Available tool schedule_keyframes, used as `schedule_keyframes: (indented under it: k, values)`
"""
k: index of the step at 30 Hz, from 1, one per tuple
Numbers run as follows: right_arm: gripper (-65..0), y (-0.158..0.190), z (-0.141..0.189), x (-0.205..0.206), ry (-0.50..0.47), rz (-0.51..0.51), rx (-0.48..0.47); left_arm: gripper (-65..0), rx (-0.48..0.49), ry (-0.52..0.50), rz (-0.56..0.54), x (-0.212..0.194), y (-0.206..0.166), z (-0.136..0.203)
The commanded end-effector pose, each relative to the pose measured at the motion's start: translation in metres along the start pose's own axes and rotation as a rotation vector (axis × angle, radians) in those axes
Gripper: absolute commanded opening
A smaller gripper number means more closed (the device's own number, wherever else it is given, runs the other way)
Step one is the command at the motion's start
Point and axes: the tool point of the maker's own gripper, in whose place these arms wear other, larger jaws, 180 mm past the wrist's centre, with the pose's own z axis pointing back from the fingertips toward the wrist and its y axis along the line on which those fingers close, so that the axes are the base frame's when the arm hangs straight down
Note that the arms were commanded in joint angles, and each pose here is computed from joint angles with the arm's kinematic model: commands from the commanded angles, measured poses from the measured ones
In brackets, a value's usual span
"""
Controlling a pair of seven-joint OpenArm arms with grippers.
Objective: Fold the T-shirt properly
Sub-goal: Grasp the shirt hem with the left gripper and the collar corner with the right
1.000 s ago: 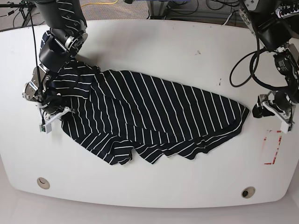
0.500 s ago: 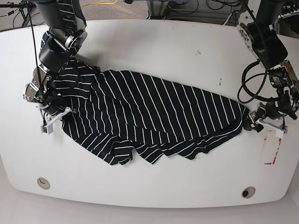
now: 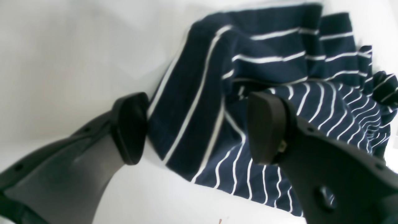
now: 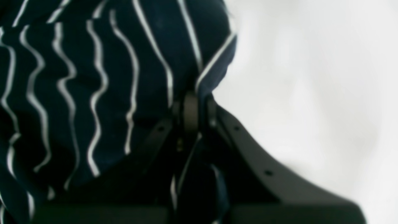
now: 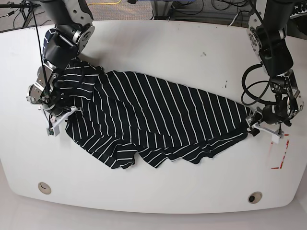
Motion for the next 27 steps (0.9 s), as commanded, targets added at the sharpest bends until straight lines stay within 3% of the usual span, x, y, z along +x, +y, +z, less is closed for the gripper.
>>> schedule_keyframes:
  k: [1, 9, 12, 21, 27]
  values:
    - [-65.0, -0.006, 0.006, 0.023, -0.055, 0.010, -0.010, -19.0, -0.026, -0.018, -0.019, 0.011, -0.013, -0.001]
    - [-65.0, -0.006, 0.006, 0.020, -0.049, 0.008, -0.011, -19.3, -0.028, 0.041, -0.049, -0.006, -0.021, -0.012]
    - [-65.0, -0.007, 0.006, 0.019, -0.048, 0.007, -0.011, -23.3, -0.026, 0.057, -0.071, -0.010, -0.024, -0.015]
    - [-65.0, -0.006, 0.006, 0.019, -0.048, 0.008, -0.011, -58.7, -0.017, 0.073, -0.106, -0.014, -0.026, -0.017]
    - [-65.0, -0.006, 0.007, 0.021, -0.052, 0.013, -0.014, -62.4, -0.019, 0.014, -0.151, -0.005, -0.031, -0.006]
